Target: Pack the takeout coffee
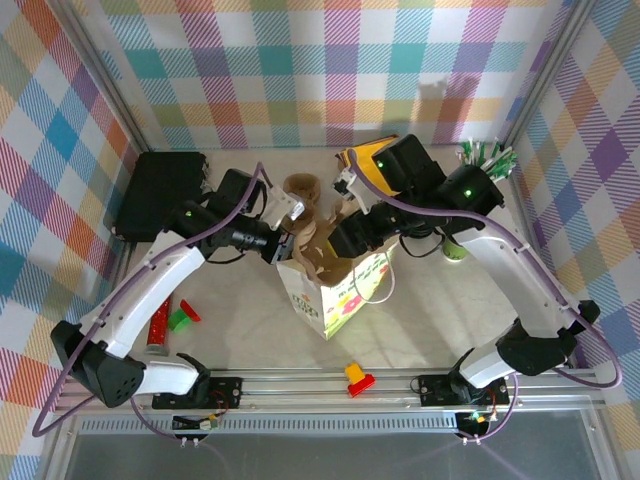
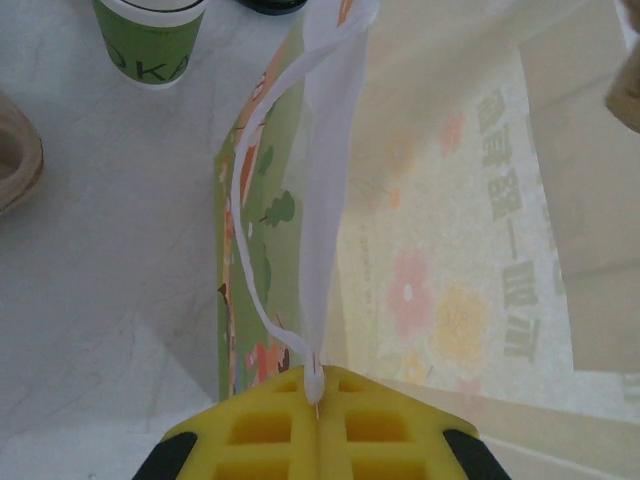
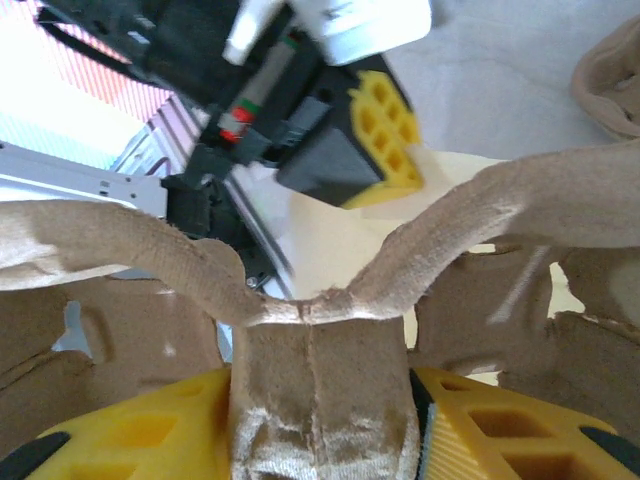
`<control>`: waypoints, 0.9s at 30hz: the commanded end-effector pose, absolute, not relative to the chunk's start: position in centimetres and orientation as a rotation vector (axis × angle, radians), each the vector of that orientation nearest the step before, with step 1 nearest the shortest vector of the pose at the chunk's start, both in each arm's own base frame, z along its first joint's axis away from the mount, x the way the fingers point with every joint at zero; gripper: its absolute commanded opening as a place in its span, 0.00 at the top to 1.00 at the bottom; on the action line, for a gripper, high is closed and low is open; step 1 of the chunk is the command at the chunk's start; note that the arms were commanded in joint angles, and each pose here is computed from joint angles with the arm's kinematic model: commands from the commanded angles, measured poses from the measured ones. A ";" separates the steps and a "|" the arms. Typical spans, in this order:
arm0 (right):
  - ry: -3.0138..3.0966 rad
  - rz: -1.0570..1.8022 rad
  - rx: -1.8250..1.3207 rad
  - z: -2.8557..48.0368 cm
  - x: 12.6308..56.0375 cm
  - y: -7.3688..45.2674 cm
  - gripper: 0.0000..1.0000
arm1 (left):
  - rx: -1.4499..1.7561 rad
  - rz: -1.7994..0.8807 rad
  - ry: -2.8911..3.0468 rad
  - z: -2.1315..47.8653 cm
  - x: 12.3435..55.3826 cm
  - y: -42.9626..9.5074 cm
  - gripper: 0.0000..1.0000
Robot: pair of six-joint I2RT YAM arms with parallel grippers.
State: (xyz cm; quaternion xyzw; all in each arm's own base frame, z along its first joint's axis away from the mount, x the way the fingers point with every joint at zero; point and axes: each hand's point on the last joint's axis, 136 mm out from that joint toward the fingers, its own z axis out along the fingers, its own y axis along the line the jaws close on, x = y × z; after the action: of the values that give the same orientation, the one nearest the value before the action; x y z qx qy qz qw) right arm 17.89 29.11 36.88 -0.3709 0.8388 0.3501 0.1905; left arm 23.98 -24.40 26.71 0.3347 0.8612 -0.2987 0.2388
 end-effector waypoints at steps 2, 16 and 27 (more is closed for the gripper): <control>2.339 1.112 -1.060 36.3 18.0 30.1 0.53 | 1.020 -0.793 2.273 27.0 24.6 -25.2 1.00; 2.500 1.041 -1.014 30.0 20.1 28.6 0.54 | 1.105 -0.801 2.206 26.8 24.8 -25.9 1.00; 2.587 0.904 -0.919 27.5 21.5 27.6 0.55 | 1.160 -0.833 2.187 26.7 24.3 -26.2 1.00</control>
State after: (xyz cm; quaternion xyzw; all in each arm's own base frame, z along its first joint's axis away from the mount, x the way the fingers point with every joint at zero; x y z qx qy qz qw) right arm 20.70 27.72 27.99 -0.3271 0.8818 0.3190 0.1173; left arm 24.94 -25.52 26.10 0.4073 0.8256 -0.2911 0.2602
